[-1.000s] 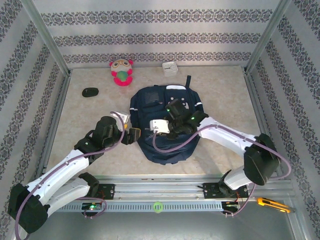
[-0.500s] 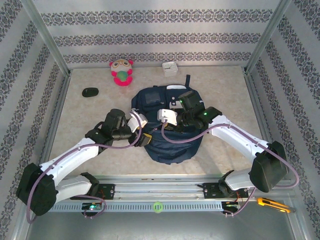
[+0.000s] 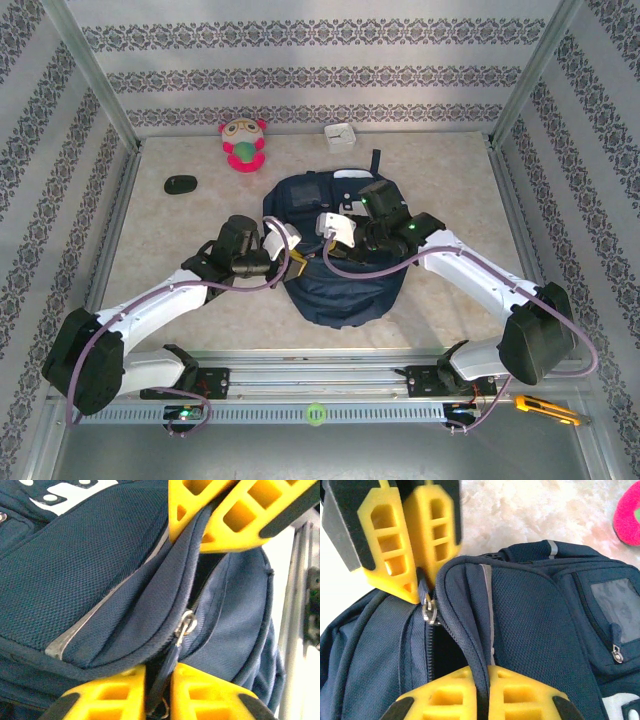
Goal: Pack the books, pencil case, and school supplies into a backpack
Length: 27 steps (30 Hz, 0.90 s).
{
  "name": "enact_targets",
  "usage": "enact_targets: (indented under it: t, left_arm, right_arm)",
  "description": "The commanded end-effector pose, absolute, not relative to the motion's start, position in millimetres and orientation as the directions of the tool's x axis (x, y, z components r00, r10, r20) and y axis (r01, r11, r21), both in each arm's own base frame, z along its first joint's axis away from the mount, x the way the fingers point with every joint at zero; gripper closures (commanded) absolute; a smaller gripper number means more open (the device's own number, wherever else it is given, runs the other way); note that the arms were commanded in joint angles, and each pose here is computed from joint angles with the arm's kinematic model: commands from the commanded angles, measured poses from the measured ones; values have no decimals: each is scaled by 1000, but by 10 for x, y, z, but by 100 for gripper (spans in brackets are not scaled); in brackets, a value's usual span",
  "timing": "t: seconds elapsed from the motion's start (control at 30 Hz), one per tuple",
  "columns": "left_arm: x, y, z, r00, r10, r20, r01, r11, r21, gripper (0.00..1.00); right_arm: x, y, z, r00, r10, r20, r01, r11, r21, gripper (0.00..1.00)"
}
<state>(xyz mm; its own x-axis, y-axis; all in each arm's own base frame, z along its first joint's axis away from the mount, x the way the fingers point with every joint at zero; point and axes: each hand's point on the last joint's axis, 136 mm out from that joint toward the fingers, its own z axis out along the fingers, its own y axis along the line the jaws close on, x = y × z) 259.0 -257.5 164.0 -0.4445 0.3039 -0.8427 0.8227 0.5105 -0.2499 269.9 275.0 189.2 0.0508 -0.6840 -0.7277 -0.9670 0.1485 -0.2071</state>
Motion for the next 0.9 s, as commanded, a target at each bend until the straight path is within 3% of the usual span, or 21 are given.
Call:
enact_targets:
  t: [0.0, 0.07, 0.3, 0.43, 0.63, 0.73, 0.8, 0.87]
  left_arm:
    - [2619, -2616, 1854, -400, 236, -885, 826, 511, -237, 93]
    - [2683, -2506, 1822, -427, 234, -873, 779, 585, -224, 100]
    - [2886, -1830, 1431, -633, 220, -742, 492, 855, -166, 100]
    - [2926, -1554, 1283, -700, 174, -693, 378, 913, -153, 100]
    - [3196, -1442, 1309, -701, 138, -700, 319, 938, -135, 100]
    - [3353, -1522, 1345, -696, 143, -703, 334, 932, -142, 100]
    - [3431, -1552, 1363, -708, 132, -694, 322, 935, -151, 91]
    - [3447, -1548, 1377, -724, 116, -680, 303, 939, -162, 72]
  right_arm:
    - [2751, 2823, 2196, 84, -597, -798, -958, 171, -230, 100]
    - [2761, 2787, 2222, 80, -592, -802, -956, 181, -230, 100]
    - [2709, 2650, 2331, 96, -569, -817, -952, 187, -242, 100]
    - [2624, 2600, 2363, 109, -542, -833, -959, 163, -232, 100]
    - [2484, 2623, 2419, 112, -488, -865, -978, 101, -183, 100]
    - [2547, 2637, 2435, 59, -481, -875, -980, 139, -142, 100]
    - [2627, 2647, 2456, 8, -475, -880, -977, 185, -108, 100]
    - [2703, 2645, 2460, -35, -473, -880, -970, 229, -85, 100]
